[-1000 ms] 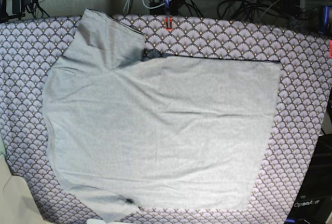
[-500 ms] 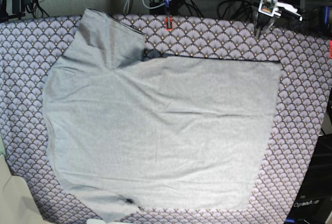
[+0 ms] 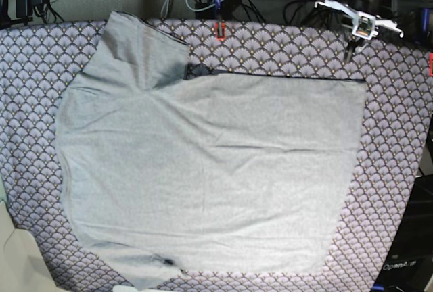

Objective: Fold the T-shirt properly
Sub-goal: 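Move both grippers out from rest toward the shirt's shoulder corners, then lower both grippers onto the shirt's shoulder corners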

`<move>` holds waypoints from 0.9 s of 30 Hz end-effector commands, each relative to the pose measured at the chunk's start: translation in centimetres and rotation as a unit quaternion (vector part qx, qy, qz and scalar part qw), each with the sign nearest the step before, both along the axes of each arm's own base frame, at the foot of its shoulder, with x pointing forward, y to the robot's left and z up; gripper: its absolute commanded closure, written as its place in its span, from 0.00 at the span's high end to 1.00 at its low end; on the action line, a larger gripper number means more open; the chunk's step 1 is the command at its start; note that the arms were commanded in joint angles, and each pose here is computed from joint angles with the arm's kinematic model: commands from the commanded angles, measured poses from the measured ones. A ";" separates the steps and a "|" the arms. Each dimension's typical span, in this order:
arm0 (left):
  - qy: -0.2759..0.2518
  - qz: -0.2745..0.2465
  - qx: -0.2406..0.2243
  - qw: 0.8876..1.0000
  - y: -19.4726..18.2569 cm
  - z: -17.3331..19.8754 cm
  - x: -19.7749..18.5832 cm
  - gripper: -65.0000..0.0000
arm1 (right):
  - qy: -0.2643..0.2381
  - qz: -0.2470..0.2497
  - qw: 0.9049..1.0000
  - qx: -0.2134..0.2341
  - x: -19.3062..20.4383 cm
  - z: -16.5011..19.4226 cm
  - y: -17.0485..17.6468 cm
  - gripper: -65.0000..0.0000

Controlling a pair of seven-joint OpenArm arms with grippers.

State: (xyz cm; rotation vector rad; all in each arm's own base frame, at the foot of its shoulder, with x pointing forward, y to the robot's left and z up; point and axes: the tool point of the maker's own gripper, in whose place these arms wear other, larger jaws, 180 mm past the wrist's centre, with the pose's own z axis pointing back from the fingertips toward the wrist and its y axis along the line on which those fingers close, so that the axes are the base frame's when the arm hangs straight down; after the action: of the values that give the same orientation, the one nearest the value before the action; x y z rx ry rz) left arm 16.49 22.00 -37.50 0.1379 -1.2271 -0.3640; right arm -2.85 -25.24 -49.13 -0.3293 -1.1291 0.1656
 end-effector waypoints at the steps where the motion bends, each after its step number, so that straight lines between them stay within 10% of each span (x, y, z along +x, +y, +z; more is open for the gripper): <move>1: -0.016 -0.012 0.003 1.000 -0.1 0.9 0.2 0.00 | -0.022 -0.006 0.999 -0.022 -0.4 2.0 -1.8 0.00; 10: -0.010 -0.021 0.012 1.000 0.6 1.5 -0.2 0.00 | -0.127 0.011 0.992 0.008 6.1 12.9 -1.5 0.00; 15: -0.009 -0.017 0.017 1.000 0.9 1.3 0.0 0.00 | -0.057 0.051 0.989 0.123 11.3 13.7 3.3 0.00; 20: -0.006 0.006 0.006 1.000 1.5 1.2 0.5 0.00 | 0.035 0.100 0.967 0.234 14.4 13.6 9.2 0.00; 27: 0.022 0.053 0.010 0.998 4.1 -0.4 0.3 0.17 | 0.101 0.127 0.948 0.274 14.9 12.2 12.7 0.15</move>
State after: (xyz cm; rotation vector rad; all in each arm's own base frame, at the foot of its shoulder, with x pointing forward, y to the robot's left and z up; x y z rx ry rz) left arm 16.49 26.34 -38.83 0.2154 -1.1298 -0.2568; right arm 11.86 -12.84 -37.97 0.2991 -0.9323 0.0965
